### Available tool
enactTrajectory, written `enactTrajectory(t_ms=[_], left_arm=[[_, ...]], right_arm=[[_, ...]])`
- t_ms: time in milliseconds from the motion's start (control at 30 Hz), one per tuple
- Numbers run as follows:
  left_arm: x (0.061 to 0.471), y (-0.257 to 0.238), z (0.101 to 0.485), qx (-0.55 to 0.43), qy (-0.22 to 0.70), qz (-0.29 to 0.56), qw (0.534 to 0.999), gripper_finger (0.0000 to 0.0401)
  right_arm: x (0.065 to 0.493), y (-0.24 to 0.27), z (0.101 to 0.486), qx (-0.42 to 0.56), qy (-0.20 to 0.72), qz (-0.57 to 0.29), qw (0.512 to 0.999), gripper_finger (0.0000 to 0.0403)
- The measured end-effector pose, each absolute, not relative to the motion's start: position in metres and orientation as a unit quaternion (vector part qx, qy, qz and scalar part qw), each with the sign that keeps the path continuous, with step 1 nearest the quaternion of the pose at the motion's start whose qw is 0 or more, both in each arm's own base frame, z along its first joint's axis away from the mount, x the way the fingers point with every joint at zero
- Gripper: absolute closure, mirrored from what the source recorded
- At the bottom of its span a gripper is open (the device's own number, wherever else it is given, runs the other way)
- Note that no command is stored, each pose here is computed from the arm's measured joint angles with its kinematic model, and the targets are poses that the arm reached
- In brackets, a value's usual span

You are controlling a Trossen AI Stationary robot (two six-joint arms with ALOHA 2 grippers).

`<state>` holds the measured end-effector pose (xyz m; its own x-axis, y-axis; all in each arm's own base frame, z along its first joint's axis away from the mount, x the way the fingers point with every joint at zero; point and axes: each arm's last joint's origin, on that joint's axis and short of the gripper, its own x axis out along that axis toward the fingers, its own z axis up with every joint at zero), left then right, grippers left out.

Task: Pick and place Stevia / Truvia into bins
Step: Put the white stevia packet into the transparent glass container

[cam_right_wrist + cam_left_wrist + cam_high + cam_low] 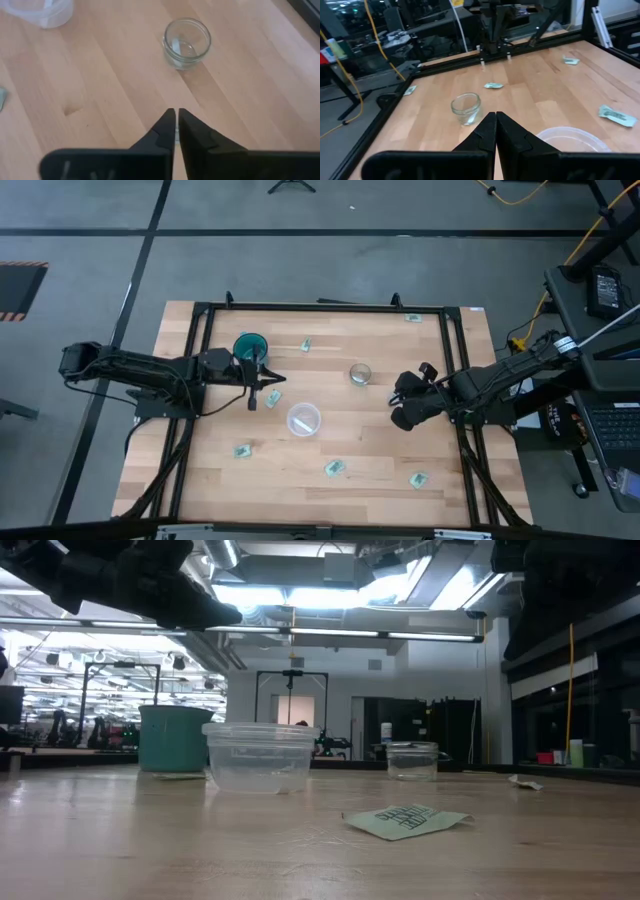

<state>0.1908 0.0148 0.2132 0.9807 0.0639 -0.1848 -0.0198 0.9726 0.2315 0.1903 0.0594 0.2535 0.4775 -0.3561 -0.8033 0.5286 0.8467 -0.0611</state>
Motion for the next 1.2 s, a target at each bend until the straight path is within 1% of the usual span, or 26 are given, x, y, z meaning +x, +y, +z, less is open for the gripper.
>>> enactTrajectory(t_ms=[233,500,600,667,767,933,1067,1200], left_arm=[[0.191,0.021,0.215,0.103,0.089,0.038,0.990,0.0397],[0.190,0.021,0.215,0.097,0.089,0.039,0.990,0.0397],[0.190,0.021,0.215,0.096,0.089,0.039,0.991,0.0397],[0.190,0.021,0.215,0.096,0.089,0.039,0.991,0.0397],[0.190,0.021,0.215,0.096,0.089,0.039,0.991,0.0397],[0.190,0.021,0.214,0.096,0.090,0.039,0.991,0.0397],[0.190,0.021,0.214,0.096,0.090,0.039,0.991,0.0397],[0.190,0.021,0.214,0.096,0.090,0.039,0.991,0.0397]], right_arm=[[0.190,0.059,0.253,0.099,0.441,-0.262,0.852,0.0299],[0.191,0.060,0.254,0.144,0.423,-0.281,0.849,0.0215],[0.192,0.060,0.253,0.151,0.420,-0.283,0.849,0.0189],[0.192,0.059,0.253,0.175,0.412,-0.297,0.843,0.0176],[0.193,0.055,0.253,0.230,0.392,-0.329,0.828,0.0166],[0.194,0.053,0.253,0.255,0.395,-0.333,0.817,0.0165],[0.197,0.054,0.249,0.250,0.403,-0.338,0.813,0.0164],[0.205,0.057,0.237,0.222,0.427,-0.344,0.806,0.0164]])
